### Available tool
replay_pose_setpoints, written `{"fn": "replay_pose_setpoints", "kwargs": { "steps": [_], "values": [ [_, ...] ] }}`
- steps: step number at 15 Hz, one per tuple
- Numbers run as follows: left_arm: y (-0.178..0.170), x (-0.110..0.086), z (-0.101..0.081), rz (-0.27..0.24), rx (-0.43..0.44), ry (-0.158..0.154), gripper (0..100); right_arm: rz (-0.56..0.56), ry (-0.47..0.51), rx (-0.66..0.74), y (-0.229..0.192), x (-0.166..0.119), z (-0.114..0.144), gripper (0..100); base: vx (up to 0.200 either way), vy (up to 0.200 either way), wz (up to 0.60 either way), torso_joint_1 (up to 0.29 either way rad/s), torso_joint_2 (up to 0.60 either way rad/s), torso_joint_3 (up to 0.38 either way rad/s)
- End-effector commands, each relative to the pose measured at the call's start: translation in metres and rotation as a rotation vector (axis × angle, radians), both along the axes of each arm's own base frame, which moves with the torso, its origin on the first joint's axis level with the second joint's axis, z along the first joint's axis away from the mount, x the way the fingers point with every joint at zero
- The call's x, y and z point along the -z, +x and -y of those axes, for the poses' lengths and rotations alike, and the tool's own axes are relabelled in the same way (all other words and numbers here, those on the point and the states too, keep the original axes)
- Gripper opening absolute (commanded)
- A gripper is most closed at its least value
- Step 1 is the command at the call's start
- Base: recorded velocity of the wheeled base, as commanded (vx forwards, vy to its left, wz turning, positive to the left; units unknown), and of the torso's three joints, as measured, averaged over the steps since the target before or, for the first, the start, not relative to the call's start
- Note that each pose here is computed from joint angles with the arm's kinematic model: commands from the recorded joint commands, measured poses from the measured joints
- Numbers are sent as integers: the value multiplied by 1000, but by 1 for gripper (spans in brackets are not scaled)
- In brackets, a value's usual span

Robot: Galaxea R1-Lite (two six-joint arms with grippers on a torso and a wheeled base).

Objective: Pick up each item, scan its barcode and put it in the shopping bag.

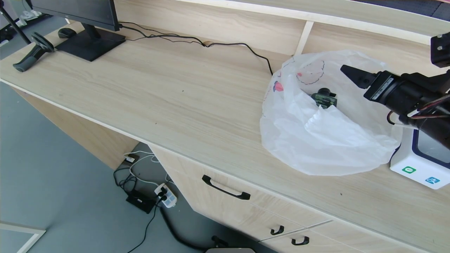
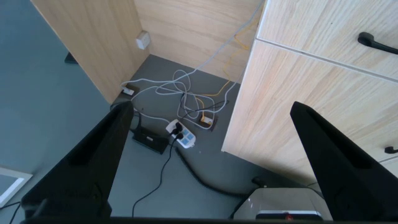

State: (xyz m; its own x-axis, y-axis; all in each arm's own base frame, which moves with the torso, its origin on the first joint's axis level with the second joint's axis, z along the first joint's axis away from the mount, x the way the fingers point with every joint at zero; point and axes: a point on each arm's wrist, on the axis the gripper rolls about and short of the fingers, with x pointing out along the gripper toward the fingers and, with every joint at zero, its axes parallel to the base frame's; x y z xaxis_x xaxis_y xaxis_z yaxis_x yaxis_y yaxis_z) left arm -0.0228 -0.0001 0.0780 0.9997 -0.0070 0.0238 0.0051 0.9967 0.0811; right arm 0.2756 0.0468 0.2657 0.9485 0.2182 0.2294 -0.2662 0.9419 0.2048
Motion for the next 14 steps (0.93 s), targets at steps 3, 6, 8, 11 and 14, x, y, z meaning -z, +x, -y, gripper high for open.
{"fn": "replay_pose_setpoints", "kwargs": {
  "steps": [3, 6, 8, 11, 14],
  "values": [
    [0, 0, 0, -1, 1, 2, 100, 122, -75, -37, -39, -25, -3, 100, 0, 0, 0, 0, 0, 0],
    [0, 0, 0, -1, 1, 2, 100, 172, -139, -155, -99, -17, -15, 100, 0, 0, 0, 0, 0, 0],
    [0, 0, 0, -1, -1, -1, 100, 157, -175, -253, -125, -1, -22, 100, 0, 0, 0, 0, 0, 0],
    [0, 0, 0, -2, -1, -3, 100, 165, -179, -293, -131, 0, -24, 100, 0, 0, 0, 0, 0, 0],
    [0, 0, 0, -2, -1, -3, 100, 162, -184, -293, -131, 1, -24, 100, -200, 0, 0, 7, 4, 4]
  ]
}}
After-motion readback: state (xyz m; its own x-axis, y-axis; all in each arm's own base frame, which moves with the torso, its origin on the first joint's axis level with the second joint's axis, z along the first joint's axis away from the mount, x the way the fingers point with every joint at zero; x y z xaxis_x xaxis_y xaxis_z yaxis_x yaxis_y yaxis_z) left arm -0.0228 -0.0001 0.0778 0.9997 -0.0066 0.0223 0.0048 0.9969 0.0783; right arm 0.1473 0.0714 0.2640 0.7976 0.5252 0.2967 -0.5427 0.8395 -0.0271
